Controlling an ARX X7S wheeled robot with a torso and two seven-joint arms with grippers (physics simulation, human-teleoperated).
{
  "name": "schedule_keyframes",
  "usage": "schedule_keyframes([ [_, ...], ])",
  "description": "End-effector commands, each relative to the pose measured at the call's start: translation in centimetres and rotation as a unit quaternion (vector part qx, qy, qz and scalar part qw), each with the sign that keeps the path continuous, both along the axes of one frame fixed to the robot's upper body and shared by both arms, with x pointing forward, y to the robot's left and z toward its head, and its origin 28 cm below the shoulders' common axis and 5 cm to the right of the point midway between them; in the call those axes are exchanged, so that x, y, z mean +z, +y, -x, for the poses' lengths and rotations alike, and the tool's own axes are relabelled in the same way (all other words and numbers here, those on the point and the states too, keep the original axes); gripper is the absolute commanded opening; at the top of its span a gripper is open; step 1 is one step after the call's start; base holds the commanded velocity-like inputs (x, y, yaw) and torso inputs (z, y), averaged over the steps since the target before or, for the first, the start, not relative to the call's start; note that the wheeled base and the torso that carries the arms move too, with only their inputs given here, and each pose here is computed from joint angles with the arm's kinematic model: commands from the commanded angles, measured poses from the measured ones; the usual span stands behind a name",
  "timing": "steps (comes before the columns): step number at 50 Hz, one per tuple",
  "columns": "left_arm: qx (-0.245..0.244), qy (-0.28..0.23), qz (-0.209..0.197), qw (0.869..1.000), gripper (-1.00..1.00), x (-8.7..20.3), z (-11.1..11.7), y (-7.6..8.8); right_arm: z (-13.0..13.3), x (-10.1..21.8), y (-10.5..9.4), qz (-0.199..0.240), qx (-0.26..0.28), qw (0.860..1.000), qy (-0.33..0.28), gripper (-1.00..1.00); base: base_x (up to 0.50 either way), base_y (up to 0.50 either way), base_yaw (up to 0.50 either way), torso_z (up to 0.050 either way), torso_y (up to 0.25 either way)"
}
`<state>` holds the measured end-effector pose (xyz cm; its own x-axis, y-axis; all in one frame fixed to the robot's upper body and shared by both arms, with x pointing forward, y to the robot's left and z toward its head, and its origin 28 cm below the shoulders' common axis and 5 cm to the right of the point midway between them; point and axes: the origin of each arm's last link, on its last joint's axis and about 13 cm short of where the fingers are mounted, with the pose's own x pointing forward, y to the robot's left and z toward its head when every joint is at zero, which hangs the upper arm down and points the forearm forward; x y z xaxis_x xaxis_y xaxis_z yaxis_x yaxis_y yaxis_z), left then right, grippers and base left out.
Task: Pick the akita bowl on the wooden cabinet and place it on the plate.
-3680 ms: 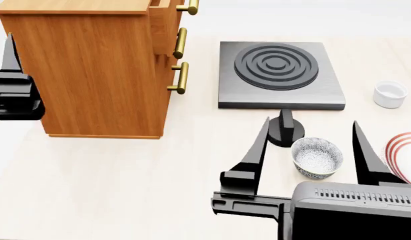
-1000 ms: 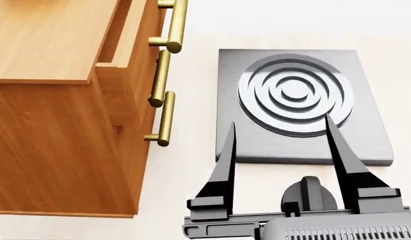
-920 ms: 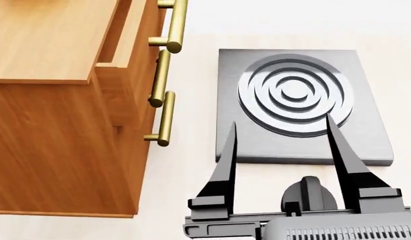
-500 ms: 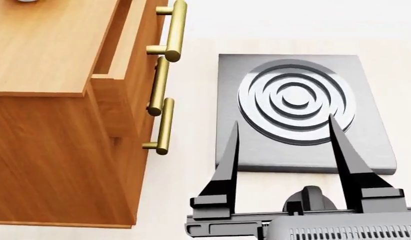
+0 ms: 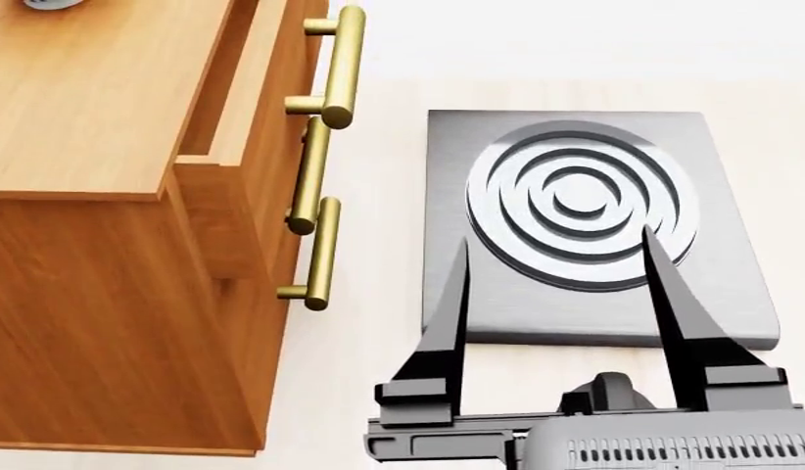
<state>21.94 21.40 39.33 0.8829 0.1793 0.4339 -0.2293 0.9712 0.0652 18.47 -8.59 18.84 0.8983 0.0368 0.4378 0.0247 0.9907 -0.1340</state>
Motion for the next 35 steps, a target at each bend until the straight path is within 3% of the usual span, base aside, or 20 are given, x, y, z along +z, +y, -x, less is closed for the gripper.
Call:
schedule_keyframes([
  [1, -0.010, 0.009, -0.006, 1.000, 1.00, 2.0, -1.2, -0.3, -0.4, -0.3, -0.1, -0.003, -0.003, 1.000, 0.008, 1.00, 0.00, 0.00, 0.00, 0.000, 0.000],
  [10, -0.035, 0.016, -0.003, 0.999, 1.00, 4.2, -3.5, -0.3, -0.5, -0.3, -0.4, -0.006, -0.007, 1.000, 0.009, 1.00, 0.00, 0.00, 0.00, 0.000, 0.000],
  [18, -0.013, 0.024, -0.023, 0.999, 1.00, 6.0, -5.2, -0.1, -0.5, -0.3, -0.4, -0.005, -0.010, 1.000, 0.011, 1.00, 0.00, 0.00, 0.00, 0.000, 0.000],
  [23, -0.027, 0.038, -0.022, 0.999, 1.00, 7.3, -6.1, -0.1, -0.5, -0.3, -0.4, -0.006, -0.011, 1.000, 0.010, 1.00, 0.00, 0.00, 0.00, 0.000, 0.000],
  [30, -0.045, 0.052, -0.001, 0.998, 1.00, 7.9, -7.2, -0.3, -0.6, -0.4, -0.5, -0.007, -0.011, 1.000, 0.011, 1.00, 0.00, 0.00, 0.00, 0.000, 0.000],
  [34, -0.078, 0.088, 0.044, 0.992, 1.00, 8.5, -8.3, -0.4, -0.6, -0.4, -0.5, -0.007, -0.012, 1.000, 0.011, 1.00, 0.00, 0.00, 0.00, 0.000, 0.000],
  [35, -0.075, 0.086, 0.038, 0.993, 1.00, 8.6, -8.6, -0.5, -0.7, -0.5, -0.5, -0.007, -0.011, 1.000, 0.012, 1.00, 0.00, 0.00, 0.00, 0.000, 0.000],
])
